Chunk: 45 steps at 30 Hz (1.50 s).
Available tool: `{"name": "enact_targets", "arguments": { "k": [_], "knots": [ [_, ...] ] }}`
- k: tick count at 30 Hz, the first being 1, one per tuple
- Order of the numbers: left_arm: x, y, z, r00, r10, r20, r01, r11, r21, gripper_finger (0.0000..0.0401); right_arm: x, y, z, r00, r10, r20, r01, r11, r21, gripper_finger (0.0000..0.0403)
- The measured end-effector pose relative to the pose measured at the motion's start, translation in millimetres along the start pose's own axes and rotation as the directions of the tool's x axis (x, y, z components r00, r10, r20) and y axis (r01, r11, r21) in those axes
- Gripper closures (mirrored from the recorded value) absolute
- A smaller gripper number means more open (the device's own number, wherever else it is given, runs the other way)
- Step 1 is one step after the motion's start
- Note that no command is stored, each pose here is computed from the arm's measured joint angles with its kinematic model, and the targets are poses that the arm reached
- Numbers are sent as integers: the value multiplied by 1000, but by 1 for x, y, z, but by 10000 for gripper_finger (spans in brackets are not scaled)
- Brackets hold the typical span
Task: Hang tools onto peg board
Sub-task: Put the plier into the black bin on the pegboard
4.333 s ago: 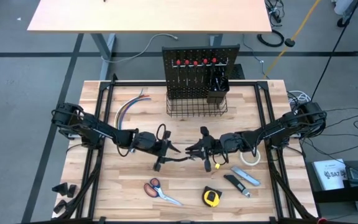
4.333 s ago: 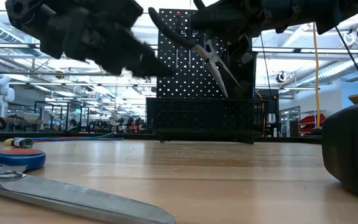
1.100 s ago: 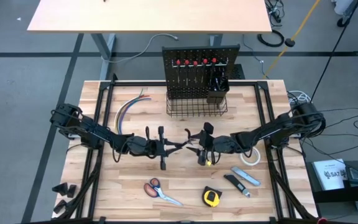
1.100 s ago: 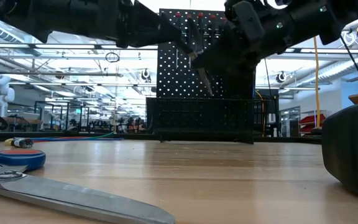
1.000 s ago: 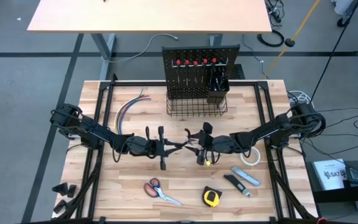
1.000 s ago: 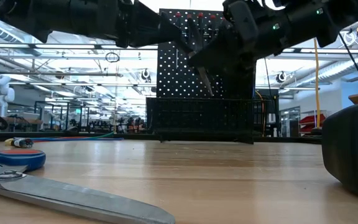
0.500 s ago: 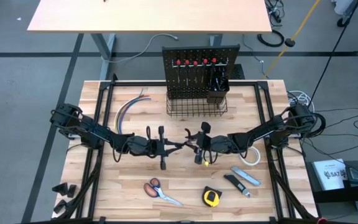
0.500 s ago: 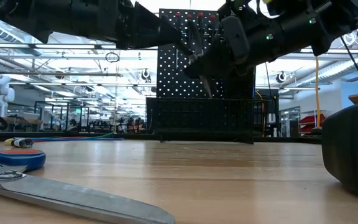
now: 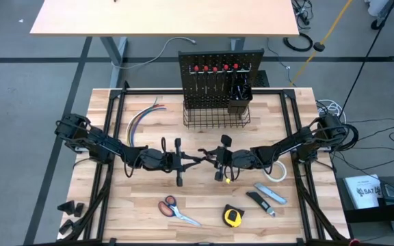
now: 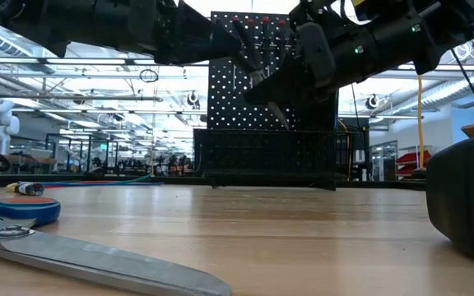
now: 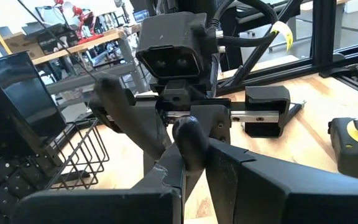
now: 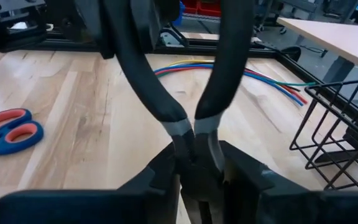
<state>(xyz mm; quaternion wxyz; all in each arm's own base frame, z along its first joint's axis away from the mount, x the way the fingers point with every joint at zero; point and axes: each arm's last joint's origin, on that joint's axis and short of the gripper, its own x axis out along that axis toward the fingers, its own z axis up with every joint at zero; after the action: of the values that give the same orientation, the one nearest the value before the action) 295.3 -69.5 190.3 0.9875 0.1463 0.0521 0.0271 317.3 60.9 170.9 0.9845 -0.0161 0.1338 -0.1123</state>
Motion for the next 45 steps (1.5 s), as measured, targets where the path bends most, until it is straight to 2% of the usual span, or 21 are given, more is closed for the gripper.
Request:
{"name": "enact_targets", "arguments": {
  "k": [5,12,16,20,26,31,36,38,45],
  "knots": [
    [0,1,0,1000,-4,-1,4,999,-40,364,0,0,0,1000,0,0,0,1000,-4,322],
    [4,11,-9,998,21,-64,-30,991,-133,364,0,-1,2,1000,-15,17,15,1000,14,276],
    [4,13,-10,997,20,-75,-30,990,-135,364,0,-1,2,1000,-14,16,15,999,-40,263],
    [4,13,-11,997,21,-80,-32,990,-134,364,1,-2,2,1000,-14,12,14,999,-43,258],
    [4,13,-12,996,25,-88,-36,990,-134,364,1,-4,0,1000,-16,-6,16,999,-45,279],
    [4,13,-12,996,19,-88,-32,989,-142,364,1,-4,-2,1000,-13,-26,12,999,-43,338],
    [4,13,-12,996,18,-88,-31,990,-141,364,1,-4,-3,999,-13,-34,12,999,-48,340],
    [4,13,-12,996,21,-88,-33,990,-139,347,1,-4,-3,999,-22,-32,21,999,-41,340],
    [4,15,-16,986,93,-140,-109,988,-111,248,1,-5,-2,999,-43,-20,43,999,9,341]
  ]
}}
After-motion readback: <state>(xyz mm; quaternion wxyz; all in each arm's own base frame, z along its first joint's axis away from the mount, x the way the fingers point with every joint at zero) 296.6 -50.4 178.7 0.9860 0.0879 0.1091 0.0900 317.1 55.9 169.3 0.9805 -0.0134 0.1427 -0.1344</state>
